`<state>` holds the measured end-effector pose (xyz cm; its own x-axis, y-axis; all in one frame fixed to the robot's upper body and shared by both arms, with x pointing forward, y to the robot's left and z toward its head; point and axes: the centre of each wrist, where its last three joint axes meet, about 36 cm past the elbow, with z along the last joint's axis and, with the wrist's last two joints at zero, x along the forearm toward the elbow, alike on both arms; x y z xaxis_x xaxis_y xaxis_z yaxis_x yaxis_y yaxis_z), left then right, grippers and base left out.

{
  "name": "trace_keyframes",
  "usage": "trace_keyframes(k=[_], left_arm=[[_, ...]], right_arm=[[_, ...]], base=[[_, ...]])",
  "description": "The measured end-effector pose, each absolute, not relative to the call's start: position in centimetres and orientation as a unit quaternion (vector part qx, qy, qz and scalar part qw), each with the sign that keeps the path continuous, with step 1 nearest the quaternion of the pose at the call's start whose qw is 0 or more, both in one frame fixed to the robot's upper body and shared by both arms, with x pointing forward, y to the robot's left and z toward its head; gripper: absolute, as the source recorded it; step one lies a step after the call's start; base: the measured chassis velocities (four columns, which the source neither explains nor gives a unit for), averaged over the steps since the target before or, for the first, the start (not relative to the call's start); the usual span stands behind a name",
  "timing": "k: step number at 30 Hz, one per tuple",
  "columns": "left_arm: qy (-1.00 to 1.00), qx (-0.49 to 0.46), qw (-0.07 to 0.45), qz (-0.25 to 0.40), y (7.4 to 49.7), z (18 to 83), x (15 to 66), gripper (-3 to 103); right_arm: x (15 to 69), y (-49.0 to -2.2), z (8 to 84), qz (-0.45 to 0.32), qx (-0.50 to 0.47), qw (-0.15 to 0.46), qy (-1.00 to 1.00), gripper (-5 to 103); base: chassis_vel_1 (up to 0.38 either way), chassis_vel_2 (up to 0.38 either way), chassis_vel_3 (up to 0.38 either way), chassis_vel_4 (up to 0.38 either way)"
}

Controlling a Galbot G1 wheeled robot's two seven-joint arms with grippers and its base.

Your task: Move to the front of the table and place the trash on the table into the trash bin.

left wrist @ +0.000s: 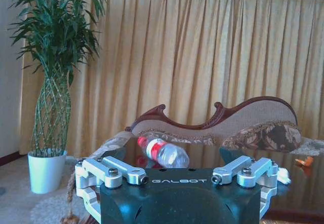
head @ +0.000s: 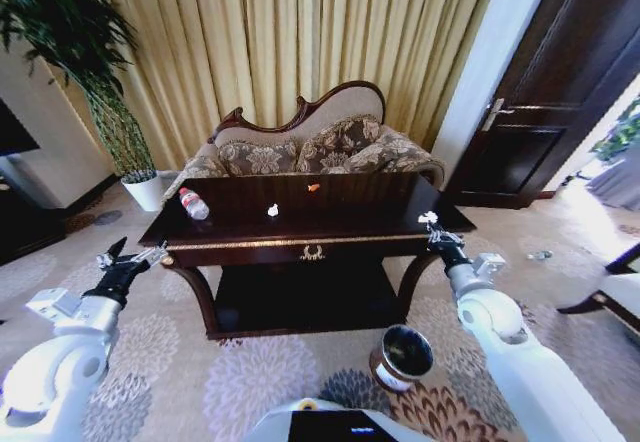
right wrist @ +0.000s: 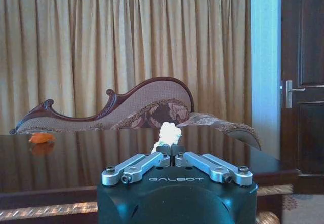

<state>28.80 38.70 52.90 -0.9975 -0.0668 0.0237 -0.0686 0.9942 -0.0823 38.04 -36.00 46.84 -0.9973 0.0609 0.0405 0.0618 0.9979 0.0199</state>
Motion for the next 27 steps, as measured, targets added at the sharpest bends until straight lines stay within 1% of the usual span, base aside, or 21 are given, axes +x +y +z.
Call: trace_keyframes(k=[4, 7, 8, 9, 10, 11, 12, 13, 15, 16, 20, 21, 23, 27], left_arm=[[-0.999, 0.032, 0.011, 0.041, 38.5, 52.8, 28.9, 100], [-0.999, 0.031, 0.012, 0.040, 38.4, 52.7, 29.0, 100], [-0.999, 0.030, 0.012, 0.040, 38.3, 52.7, 29.0, 100], [-0.999, 0.030, 0.012, 0.040, 38.3, 52.7, 29.0, 100], [-0.999, 0.030, 0.012, 0.040, 38.2, 52.7, 29.0, 100], [-0.999, 0.030, 0.013, 0.041, 38.2, 52.6, 29.0, 100], [-0.999, 0.030, 0.013, 0.041, 38.2, 52.6, 29.0, 100], [-0.999, 0.030, 0.013, 0.041, 38.2, 52.6, 29.0, 100], [-0.999, 0.032, 0.012, 0.040, 38.3, 52.7, 29.0, 100], [-0.999, 0.032, 0.012, 0.040, 38.3, 52.7, 29.0, 100], [-0.998, 0.040, 0.012, 0.038, 38.7, 52.7, 28.7, 100], [-0.998, 0.040, 0.012, 0.038, 38.7, 52.7, 28.7, 100], [-0.998, 0.045, 0.012, 0.040, 39.0, 52.5, 28.7, 100], [-0.998, 0.046, 0.014, 0.042, 39.0, 52.3, 28.7, 100]], right_arm=[[38.1, -36.2, 46.4, -0.006, -0.031, 0.019, -0.999, 1], [38.0, -36.3, 45.8, -0.012, -0.033, 0.027, -0.999, 1], [37.8, -36.3, 45.2, -0.019, -0.033, 0.043, -0.998, 1], [37.8, -36.3, 45.2, -0.019, -0.033, 0.043, -0.998, 1], [37.6, -36.4, 44.7, -0.023, -0.033, 0.058, -0.997, 1], [37.0, -36.5, 42.9, -0.032, -0.040, 0.097, -0.994, 1], [36.8, -36.7, 41.8, -0.035, -0.046, 0.117, -0.991, 1], [36.8, -36.7, 41.8, -0.035, -0.046, 0.117, -0.991, 1], [36.0, -37.2, 38.9, -0.037, -0.059, 0.155, -0.985, 1], [36.0, -37.2, 38.9, -0.037, -0.059, 0.155, -0.985, 1], [34.0, -39.0, 33.9, -0.025, -0.078, 0.219, -0.972, 1], [34.0, -39.0, 33.9, -0.025, -0.078, 0.219, -0.972, 1], [32.6, -40.2, 30.5, -0.001, -0.089, 0.246, -0.965, 1], [30.9, -41.5, 26.8, 0.032, -0.097, 0.271, -0.957, 1]], base=[[0.196, -0.173, -0.180, 0.171], [0.079, -0.082, -0.087, 0.067], [0.000, 0.000, 0.000, 0.000], [0.000, 0.000, 0.000, 0.000], [0.000, 0.000, 0.000, 0.000], [0.000, 0.000, 0.000, 0.000], [-0.051, 0.027, 0.027, -0.041], [-0.051, 0.027, 0.027, -0.041], [-0.026, 0.022, 0.028, -0.021], [0.000, 0.000, 0.000, 0.000], [0.000, 0.000, 0.000, 0.000], [0.000, 0.000, 0.000, 0.000], [0.000, 0.000, 0.000, 0.000], [0.000, 0.000, 0.000, 0.000]])
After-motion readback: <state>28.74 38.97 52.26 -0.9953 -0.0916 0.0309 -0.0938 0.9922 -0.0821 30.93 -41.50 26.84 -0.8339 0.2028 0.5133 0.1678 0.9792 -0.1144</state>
